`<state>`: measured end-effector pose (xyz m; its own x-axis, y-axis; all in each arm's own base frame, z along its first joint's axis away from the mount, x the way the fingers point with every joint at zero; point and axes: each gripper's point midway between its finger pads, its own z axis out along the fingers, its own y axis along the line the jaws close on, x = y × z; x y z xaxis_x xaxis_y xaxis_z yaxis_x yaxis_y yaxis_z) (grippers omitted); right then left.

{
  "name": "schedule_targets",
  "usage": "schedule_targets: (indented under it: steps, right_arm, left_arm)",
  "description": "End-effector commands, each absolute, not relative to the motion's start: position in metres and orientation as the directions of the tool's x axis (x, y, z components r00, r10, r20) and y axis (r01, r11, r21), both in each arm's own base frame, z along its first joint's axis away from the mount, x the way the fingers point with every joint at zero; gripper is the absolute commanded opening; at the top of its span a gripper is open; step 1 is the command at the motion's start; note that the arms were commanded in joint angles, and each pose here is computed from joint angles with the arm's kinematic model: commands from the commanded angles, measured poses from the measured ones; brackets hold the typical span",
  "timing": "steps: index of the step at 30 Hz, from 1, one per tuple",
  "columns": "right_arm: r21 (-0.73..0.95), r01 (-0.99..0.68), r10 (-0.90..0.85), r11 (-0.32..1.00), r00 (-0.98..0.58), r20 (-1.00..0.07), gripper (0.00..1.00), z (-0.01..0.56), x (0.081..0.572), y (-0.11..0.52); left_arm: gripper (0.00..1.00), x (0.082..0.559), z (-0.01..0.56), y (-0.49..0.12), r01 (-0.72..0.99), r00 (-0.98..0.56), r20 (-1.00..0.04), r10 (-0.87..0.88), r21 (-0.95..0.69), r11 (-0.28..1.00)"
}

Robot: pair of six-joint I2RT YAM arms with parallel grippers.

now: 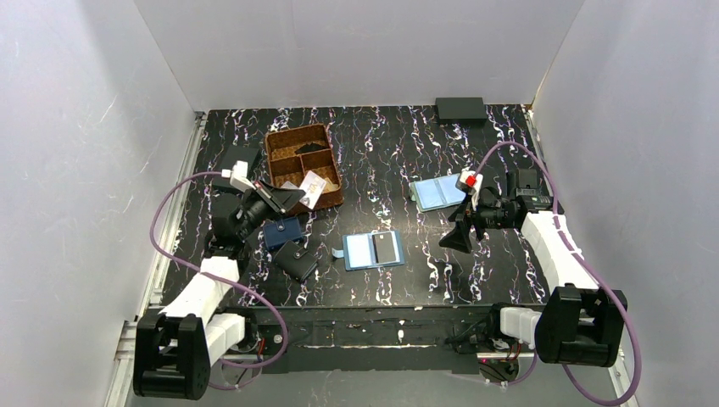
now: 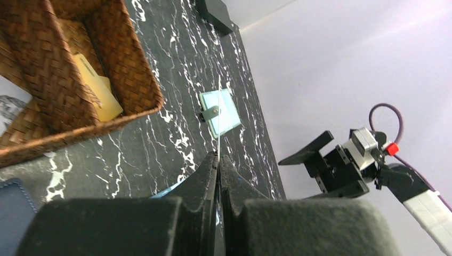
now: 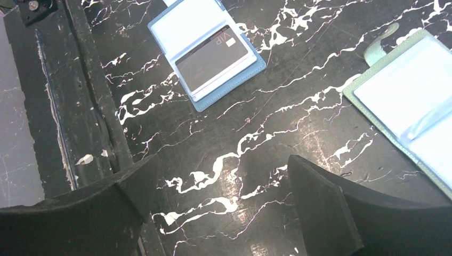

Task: Take the credit cards out of the card holder
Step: Place the credit card in the storage box.

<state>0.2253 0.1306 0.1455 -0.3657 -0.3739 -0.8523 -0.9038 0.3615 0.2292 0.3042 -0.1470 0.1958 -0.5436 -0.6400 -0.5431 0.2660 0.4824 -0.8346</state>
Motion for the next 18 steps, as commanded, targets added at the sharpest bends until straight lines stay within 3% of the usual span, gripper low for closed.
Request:
schedule_targets:
  steps: [1, 18]
  right_arm:
    - [0.211, -0.905, -0.367, 0.370, -0.351, -0.861, 0.98, 0.148, 0.226, 0.130]
    - [0.209, -0.903, -0.368, 0.375, -0.352, -0.861, 0.98, 0.148, 0.225, 0.130]
  left_arm:
    - [0.00, 0.323, 0.207, -0.131, 0.259, -0.491, -0.563, -0.664, -0.823, 0.506]
    - [0.00, 0.378, 0.185, -0.084, 0.129, -0.465, -0.545, -0.697, -0.821, 0.556]
